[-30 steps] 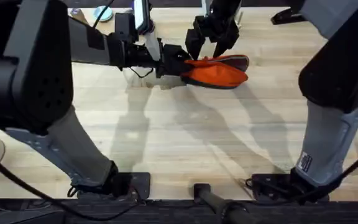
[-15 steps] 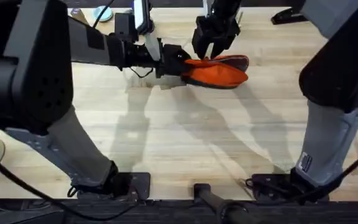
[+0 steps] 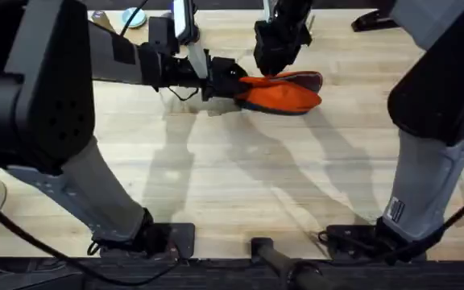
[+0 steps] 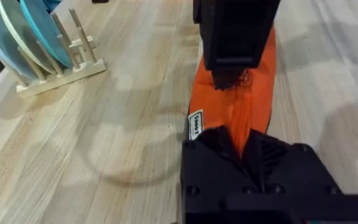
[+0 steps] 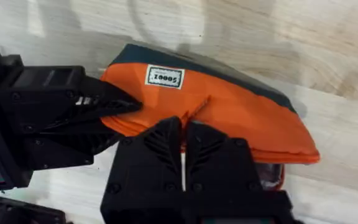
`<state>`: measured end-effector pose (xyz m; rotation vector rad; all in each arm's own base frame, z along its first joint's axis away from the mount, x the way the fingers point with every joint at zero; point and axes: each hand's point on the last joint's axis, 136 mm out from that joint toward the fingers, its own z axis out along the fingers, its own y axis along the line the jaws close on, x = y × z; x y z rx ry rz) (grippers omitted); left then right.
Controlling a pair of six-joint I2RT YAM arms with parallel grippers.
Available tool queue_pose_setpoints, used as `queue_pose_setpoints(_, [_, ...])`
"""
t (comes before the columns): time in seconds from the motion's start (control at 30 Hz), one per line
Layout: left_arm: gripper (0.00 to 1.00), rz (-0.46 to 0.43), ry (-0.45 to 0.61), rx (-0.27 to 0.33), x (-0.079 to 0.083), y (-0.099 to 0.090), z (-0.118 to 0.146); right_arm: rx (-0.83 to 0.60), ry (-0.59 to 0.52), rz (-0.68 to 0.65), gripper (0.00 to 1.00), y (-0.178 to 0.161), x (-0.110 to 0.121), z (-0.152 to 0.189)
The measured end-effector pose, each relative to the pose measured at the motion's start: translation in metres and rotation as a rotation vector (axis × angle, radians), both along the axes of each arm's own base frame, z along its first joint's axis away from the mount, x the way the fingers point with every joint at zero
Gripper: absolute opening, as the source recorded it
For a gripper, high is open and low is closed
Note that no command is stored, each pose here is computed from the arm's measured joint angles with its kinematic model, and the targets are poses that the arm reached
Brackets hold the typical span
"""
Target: Unzip the bag, pick up the pens from the table one at a time and place them inside, then zip the bag closed.
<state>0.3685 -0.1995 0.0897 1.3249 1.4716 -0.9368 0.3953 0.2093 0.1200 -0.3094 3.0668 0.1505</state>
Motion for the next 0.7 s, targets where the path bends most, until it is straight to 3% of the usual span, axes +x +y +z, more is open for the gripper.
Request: queue_pose_setpoints(0.7, [0.042,0.0,0.0,-0.001,-0.0001,0.0,0.0001,-0.01,0.019,0.0,0.033,-0.003,-0.0058,0.0071])
